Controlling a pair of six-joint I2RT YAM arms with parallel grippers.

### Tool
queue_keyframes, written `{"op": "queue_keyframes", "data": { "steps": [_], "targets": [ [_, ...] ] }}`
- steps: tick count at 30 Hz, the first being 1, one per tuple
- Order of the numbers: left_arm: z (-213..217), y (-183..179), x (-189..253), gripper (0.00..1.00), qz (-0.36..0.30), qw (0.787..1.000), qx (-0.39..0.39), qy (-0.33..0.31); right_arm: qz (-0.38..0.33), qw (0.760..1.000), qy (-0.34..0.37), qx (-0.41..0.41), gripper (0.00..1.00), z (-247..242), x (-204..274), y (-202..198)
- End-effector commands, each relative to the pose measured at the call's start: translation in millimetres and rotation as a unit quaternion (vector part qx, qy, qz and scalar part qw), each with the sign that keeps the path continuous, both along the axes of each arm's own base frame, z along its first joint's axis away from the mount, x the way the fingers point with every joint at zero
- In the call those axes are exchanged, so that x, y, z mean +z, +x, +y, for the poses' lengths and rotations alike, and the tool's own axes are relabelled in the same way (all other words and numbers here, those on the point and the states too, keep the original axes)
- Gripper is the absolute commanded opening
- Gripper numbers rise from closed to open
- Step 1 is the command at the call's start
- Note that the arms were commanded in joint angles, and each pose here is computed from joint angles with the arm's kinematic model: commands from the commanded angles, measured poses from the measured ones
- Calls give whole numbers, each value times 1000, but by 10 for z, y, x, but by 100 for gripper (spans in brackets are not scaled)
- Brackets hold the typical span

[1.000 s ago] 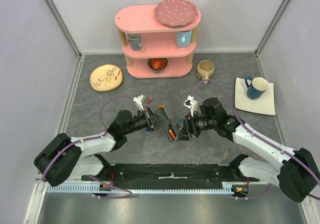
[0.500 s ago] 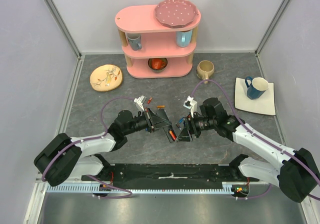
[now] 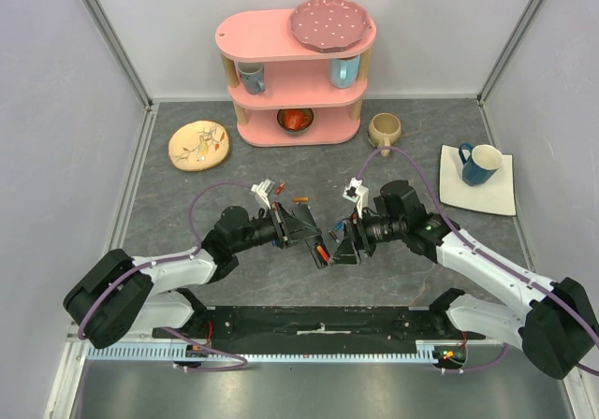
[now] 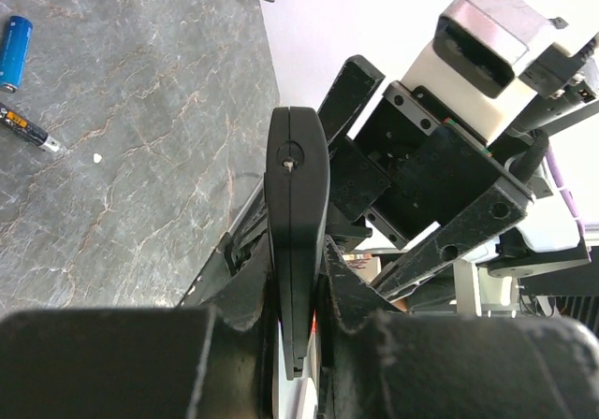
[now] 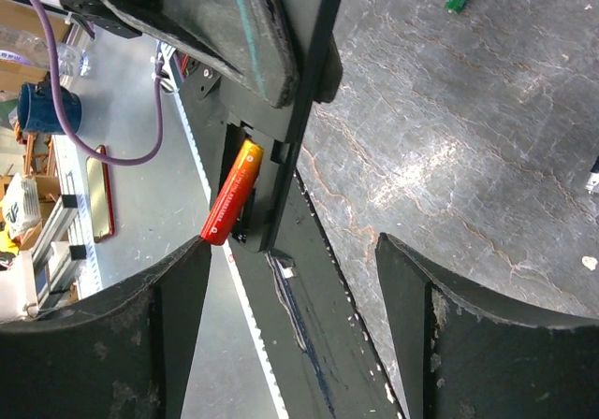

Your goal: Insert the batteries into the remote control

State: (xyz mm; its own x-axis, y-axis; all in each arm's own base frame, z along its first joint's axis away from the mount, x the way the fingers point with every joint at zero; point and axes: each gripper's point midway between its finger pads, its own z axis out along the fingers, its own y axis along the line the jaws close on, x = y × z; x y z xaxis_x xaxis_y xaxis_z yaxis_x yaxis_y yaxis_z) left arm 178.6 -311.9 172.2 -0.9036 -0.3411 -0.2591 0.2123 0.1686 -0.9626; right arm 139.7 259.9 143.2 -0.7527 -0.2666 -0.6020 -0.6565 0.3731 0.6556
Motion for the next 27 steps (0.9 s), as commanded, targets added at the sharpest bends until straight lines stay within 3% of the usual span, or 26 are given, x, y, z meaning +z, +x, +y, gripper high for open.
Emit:
{"op": "queue_keyframes", "data": {
  "steps": [1,27],
  "targets": [
    [-69,-290,93,2,12,998,-66,-17,-69,997,34,-19,79,95,339,268],
    [-92,-278,343,2,-15,997,-68,-45,-53,998,-1,-29,79,46,131,277]
  ]
}}
